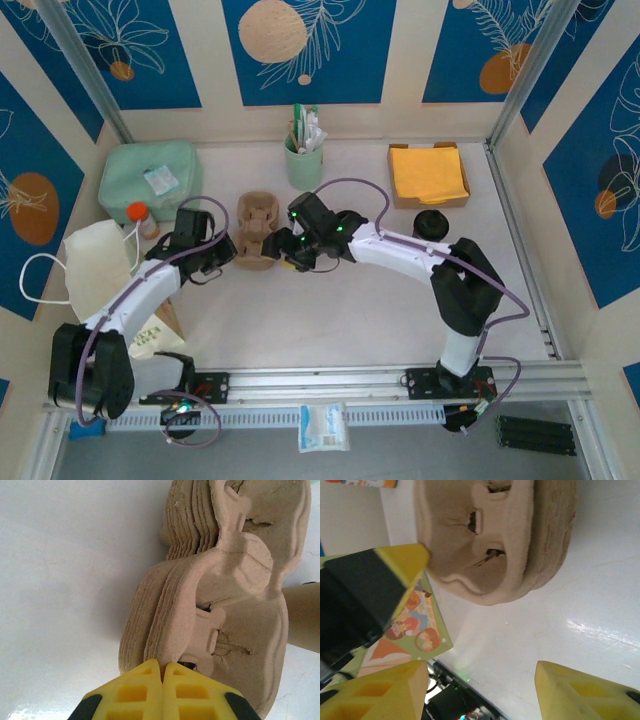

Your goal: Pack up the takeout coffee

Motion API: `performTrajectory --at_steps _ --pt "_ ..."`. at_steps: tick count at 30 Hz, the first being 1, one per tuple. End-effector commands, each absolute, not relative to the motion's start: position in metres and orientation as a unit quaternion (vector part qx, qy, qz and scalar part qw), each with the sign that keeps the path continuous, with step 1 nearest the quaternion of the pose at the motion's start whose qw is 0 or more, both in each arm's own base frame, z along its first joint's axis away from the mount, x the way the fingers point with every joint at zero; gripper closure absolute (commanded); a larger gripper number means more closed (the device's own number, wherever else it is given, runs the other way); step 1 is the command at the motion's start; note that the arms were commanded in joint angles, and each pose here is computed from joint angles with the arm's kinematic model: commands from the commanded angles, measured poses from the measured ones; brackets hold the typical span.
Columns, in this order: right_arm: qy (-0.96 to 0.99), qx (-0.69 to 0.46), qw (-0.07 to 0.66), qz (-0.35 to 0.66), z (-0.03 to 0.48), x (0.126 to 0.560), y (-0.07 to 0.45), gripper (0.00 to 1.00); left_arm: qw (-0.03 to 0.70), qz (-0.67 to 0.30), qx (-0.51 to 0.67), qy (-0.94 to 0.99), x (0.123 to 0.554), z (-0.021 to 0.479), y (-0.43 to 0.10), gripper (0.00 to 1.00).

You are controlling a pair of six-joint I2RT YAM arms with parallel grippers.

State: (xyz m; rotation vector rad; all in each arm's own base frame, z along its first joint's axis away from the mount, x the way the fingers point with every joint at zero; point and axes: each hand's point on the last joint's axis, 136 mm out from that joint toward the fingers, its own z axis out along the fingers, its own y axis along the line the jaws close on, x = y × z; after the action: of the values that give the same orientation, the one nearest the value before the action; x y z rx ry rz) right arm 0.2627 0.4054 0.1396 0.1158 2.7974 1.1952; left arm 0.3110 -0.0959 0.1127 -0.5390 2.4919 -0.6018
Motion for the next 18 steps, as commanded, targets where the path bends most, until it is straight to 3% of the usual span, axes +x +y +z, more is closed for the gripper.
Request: performTrajectory --at_steps 1,18 --pt "0.917 0.067 0.055 0.388 0.13 0.269 0.41 0.43 0.267 -0.243 -0.208 0.909 0.312 0.119 -0.097 0.97" --pt "0.918 0.065 0.057 0.386 0.119 0.281 0.427 0.6 0.269 -0.248 -0.207 0.907 0.307 0.121 -0.098 0.97"
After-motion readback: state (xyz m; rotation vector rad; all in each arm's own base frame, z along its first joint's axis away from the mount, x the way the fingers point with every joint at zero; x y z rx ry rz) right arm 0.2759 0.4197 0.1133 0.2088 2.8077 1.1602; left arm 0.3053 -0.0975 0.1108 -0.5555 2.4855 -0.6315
